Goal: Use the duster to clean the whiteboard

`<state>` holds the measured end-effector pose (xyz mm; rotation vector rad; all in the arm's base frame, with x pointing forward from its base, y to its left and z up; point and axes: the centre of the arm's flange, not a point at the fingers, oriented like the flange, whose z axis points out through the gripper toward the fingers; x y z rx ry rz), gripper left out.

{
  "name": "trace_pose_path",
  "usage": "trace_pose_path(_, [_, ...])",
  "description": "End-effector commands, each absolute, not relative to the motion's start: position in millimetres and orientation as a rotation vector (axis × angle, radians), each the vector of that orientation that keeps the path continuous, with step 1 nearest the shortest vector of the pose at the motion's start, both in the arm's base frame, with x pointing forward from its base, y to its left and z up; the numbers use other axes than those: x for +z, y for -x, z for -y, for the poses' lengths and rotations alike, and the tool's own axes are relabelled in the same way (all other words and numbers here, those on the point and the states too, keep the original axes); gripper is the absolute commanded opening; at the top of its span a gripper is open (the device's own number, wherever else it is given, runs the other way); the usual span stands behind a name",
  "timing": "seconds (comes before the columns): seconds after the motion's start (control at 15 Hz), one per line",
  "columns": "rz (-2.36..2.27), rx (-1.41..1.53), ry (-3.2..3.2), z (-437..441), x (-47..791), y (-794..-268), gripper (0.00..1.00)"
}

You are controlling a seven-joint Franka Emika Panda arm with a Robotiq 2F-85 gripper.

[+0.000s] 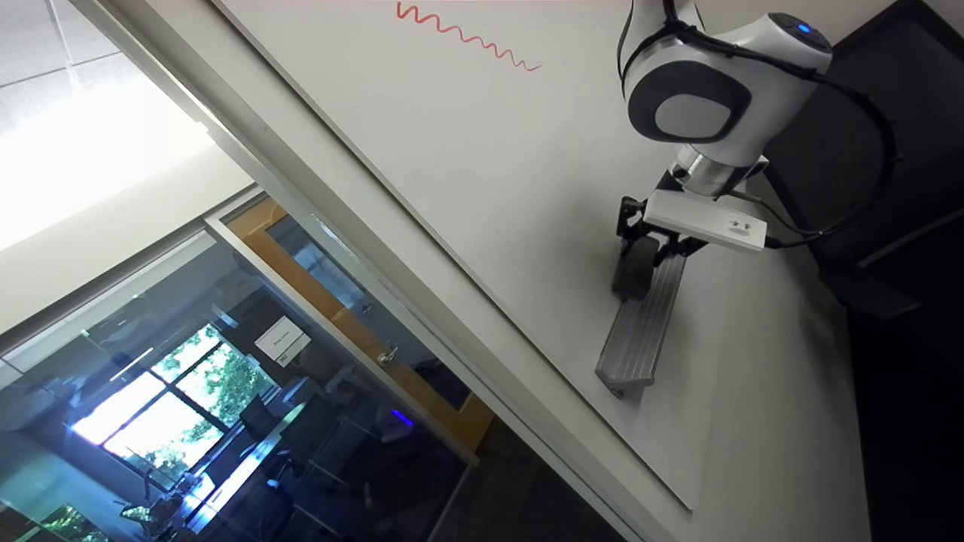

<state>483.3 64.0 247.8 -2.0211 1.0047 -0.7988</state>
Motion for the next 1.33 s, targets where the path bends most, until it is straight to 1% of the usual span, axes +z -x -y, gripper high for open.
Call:
trace_pose_path(0.0, [-0.964, -0.925, 1.952, -58.0, 298.1, -463.9, 0.29])
trace_pose_path(0.6, [-0.776, -1.103, 1.751, -34.7, 400.4, -448.2, 0.29])
trace_pose_path(1.0, [-0.613, -1.167, 1.761, -40.2, 444.8, -444.9, 0.29])
trace_pose_path(1.07, [-0.654, -1.167, 1.767, -38.7, 438.2, -453.7, 0.54])
trace_pose_path(1.27, [-0.618, -1.169, 1.783, -46.0, 442.3, -451.2, 0.54])
